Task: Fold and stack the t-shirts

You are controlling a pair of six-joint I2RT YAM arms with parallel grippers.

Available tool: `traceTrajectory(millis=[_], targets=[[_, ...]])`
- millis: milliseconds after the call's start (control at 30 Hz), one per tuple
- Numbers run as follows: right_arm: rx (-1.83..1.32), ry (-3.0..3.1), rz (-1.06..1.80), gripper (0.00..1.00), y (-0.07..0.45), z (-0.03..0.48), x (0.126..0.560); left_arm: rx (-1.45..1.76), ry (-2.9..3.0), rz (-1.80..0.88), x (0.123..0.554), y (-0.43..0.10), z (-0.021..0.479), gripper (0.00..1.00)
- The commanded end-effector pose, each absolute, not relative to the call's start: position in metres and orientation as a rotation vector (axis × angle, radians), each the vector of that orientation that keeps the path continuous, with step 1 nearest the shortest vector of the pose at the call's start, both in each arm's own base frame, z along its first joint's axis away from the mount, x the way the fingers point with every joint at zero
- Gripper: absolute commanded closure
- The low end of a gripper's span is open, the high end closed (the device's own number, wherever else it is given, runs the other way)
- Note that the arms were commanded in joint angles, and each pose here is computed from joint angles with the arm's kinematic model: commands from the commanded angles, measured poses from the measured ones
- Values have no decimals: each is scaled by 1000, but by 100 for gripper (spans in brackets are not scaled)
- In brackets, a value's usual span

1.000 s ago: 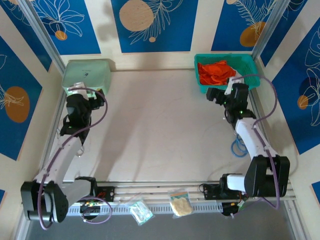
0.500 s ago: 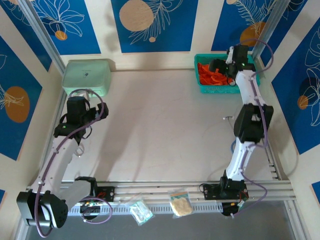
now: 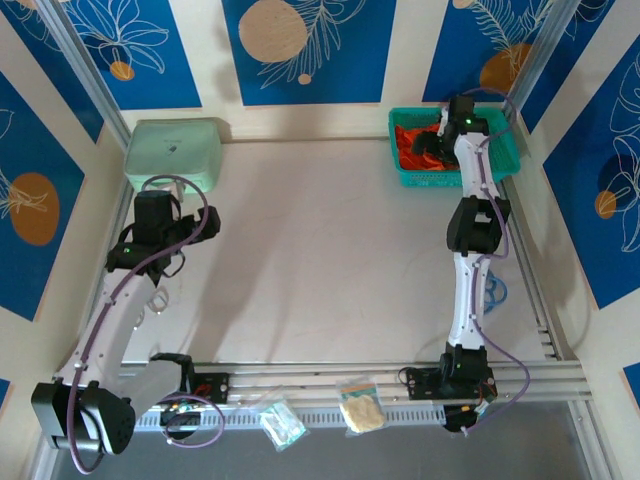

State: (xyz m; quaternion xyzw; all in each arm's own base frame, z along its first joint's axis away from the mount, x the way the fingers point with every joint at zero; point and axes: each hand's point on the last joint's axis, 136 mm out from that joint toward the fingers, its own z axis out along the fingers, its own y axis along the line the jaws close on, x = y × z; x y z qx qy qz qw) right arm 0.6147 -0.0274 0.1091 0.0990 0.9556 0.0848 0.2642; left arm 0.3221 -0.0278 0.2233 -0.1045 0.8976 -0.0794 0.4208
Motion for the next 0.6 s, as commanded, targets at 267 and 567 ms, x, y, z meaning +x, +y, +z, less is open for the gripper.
traceTrajectory(millis=[267,567], targets=[[326,2463,310,100,-20,182,612,-217,2242,-265,316,-40,238,1],[179,2098,315,100,9,380,560,-197,2175,-323,308,-47,270,1]])
